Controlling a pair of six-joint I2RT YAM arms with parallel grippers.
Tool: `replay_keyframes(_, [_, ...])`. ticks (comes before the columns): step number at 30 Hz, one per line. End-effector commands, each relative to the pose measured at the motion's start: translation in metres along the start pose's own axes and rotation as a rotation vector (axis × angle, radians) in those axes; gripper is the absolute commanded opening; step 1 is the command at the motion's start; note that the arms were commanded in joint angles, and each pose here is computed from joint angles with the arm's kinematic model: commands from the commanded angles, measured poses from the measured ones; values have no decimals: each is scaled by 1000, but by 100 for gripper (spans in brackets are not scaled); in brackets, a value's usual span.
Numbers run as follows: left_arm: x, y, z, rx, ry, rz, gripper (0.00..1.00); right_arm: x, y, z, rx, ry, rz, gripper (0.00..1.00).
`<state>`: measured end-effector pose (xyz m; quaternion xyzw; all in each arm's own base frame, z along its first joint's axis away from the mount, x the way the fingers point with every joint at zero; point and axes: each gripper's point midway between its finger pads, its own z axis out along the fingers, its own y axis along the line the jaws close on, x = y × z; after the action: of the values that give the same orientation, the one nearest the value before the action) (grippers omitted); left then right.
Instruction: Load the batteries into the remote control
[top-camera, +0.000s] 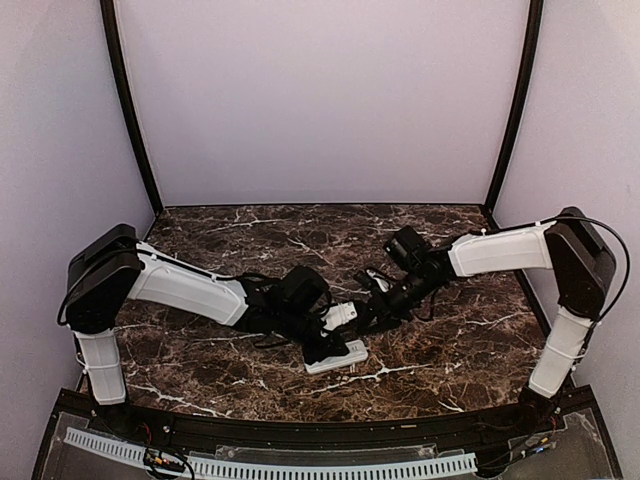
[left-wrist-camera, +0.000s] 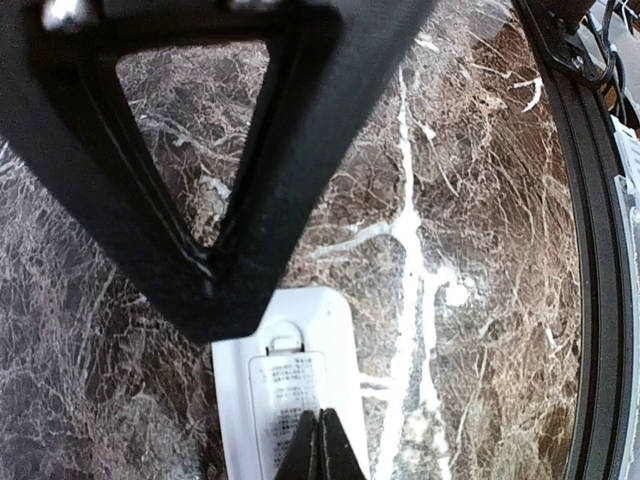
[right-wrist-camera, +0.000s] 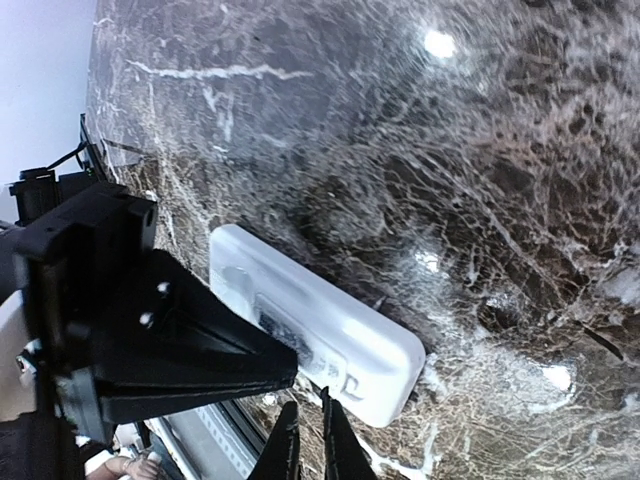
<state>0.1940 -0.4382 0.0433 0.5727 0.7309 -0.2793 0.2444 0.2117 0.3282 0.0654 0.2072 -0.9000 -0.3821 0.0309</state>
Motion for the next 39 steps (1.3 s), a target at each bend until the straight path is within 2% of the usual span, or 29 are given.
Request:
replay_keyframes(1, [11,-1,-21,-10,65,-16,6,-15,17,-18,3,-60,-90,8])
replay_keyframes(4, [-19,5,-41,-43,-37,1,16,-28,29,-33,26,-102,-170,11])
replay_keyframes(6, [-37,13,-59,-84,-99,7,26,-35,38,-44,42,-142,-243,19])
replay_keyframes(8, [-51,24,-79,-157,-147,2,43,-42,47,-54,49,-175,-324,27])
replay_keyframes(9, [-59,28,-94,-193,-179,0,57,-45,51,-59,54,-190,-360,32])
replay_keyframes(10, [-58,38,-101,-253,-180,-19,77,-48,56,-63,59,-203,-398,36])
replay_keyframes(12, [-59,50,-122,-348,-205,-49,96,-56,67,-71,59,-232,-482,50])
replay_keyframes(13, [-64,51,-136,-375,-231,-58,97,-59,73,-74,60,-243,-526,57])
replay_keyframes(14, [-56,64,-144,-449,-223,-97,99,-62,77,-76,67,-255,-571,68])
replay_keyframes(15, [-55,68,-158,-482,-237,-118,99,-66,81,-77,83,-268,-620,89])
replay_keyframes(16, [-46,80,-167,-537,-233,-171,99,-69,85,-77,105,-276,-690,97])
replay_keyframes(18, [-33,96,-188,-604,-243,-255,99,-71,95,-71,152,-274,-819,99])
replay_keyframes(22, [-5,119,-225,-728,-244,-392,99,-55,115,-37,225,-190,-1134,99])
replay_keyframes(26, [15,124,-247,-812,-218,-438,99,-32,111,8,274,-49,-1352,99])
replay_keyframes(33, [30,121,-252,-833,-236,-463,99,-4,83,72,351,263,-1425,99])
replay_keyframes(39, [35,121,-250,-836,-237,-466,99,13,53,91,419,404,-1408,99])
